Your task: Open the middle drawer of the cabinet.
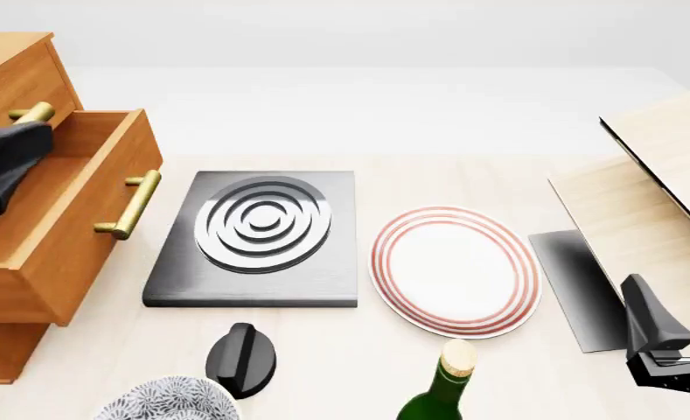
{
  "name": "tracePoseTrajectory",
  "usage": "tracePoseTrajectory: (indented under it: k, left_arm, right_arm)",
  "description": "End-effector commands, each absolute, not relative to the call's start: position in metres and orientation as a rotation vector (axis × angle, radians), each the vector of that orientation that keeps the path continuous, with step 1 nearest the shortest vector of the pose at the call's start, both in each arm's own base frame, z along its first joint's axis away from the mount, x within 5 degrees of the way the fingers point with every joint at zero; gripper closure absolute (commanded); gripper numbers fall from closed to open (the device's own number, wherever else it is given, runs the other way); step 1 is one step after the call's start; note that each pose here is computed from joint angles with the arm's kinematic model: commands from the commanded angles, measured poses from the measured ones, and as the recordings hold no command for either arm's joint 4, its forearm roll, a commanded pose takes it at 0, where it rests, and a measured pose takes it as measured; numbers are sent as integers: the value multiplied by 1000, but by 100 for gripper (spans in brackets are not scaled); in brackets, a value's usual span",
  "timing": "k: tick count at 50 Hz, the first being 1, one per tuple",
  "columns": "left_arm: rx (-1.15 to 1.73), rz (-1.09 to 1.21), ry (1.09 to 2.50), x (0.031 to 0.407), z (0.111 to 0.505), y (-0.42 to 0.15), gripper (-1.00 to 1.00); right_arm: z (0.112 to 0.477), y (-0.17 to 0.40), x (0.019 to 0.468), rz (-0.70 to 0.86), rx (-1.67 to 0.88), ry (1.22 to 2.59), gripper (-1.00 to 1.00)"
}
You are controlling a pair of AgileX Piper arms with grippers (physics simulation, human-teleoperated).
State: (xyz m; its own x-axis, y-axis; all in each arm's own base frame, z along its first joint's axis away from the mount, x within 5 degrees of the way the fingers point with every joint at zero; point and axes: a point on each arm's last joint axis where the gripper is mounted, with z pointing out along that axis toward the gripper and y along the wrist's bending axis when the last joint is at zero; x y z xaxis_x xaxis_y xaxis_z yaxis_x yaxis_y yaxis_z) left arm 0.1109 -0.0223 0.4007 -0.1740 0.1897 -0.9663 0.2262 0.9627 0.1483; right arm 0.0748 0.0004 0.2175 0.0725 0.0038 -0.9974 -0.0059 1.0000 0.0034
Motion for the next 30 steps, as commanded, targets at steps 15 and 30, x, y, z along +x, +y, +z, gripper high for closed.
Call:
tracePoseTrajectory:
  k: [15, 30]
  left_arm:
    - [116, -44, 1847, 116, 403, -11, -100]
    - [35, -14, 1869, 124, 395, -4, -100]
  right_arm:
    - [217, 0, 70, 7, 0, 1494, -100]
    - [217, 0, 70, 6, 0, 1494, -100]
